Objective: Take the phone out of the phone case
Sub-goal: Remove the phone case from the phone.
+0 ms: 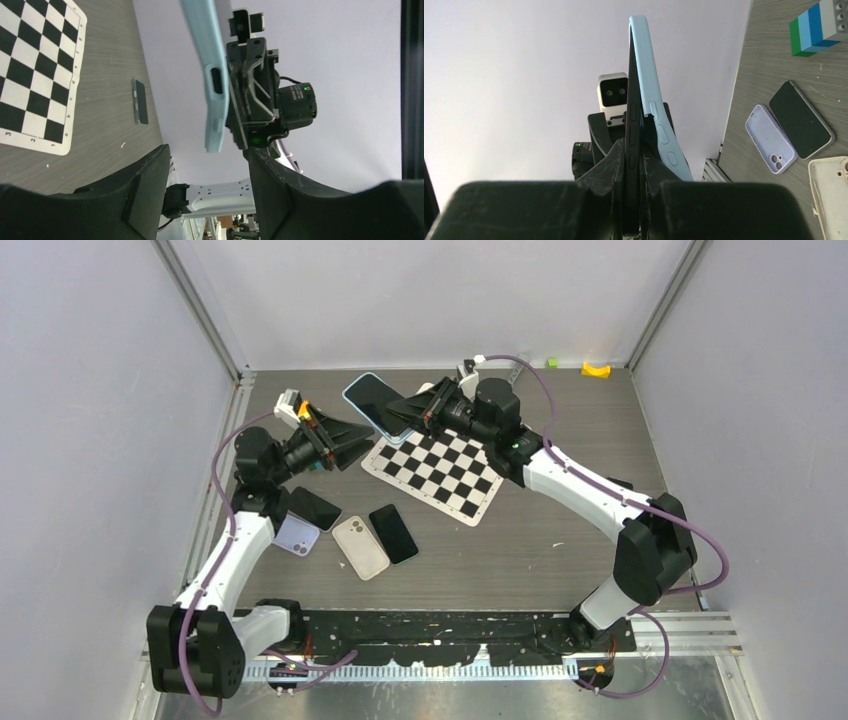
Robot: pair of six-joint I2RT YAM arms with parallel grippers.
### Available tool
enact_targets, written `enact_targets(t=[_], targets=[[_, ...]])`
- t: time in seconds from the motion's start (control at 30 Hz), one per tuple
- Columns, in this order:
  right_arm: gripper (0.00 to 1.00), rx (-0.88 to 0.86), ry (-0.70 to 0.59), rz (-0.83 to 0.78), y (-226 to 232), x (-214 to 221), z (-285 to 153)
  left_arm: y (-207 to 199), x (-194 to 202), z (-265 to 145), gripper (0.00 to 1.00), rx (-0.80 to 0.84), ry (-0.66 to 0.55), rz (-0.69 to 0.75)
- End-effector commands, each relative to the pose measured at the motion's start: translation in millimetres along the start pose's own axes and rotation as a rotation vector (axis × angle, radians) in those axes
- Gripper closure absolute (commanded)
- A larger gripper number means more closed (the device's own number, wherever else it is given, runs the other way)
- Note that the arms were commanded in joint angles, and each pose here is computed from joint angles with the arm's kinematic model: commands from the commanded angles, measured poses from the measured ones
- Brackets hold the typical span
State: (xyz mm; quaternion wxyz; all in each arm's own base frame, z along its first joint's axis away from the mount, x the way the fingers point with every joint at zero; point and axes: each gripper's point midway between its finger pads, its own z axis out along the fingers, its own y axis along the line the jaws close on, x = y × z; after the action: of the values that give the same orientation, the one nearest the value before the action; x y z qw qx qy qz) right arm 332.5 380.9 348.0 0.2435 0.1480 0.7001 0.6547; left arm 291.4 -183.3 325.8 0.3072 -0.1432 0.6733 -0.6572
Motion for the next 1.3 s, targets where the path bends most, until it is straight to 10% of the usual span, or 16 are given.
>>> enact_targets(t=[0.0,0.3,1.0,1.13,1.27], targets=[[0.99,-0.177,-0.038,0.012,56.5,-7.7,-11.0,5.3,14.2,-1.3,0.39,-0.006,0.052,0.071],[0.99,-0.181,-0.01,0.039,52.3,-1.3,-9.0,4.0,16.8,8.7,0.28,-0.003,0.075,0.082],[0.99,-0.238,0.076,0.076,62.1,13.0,-14.1,10.2,-5.5,27.8,0.39,-0.013,-0.026,0.04],[0.99,-0.228,0.104,0.077,57.4,18.1,-13.9,10.9,-10.4,30.7,0.54,-0.014,-0.04,0.054],[0.99,-0.206,0.125,0.014,52.5,22.3,-20.1,12.2,-16.8,36.3,0.93,-0.015,-0.044,0.125]])
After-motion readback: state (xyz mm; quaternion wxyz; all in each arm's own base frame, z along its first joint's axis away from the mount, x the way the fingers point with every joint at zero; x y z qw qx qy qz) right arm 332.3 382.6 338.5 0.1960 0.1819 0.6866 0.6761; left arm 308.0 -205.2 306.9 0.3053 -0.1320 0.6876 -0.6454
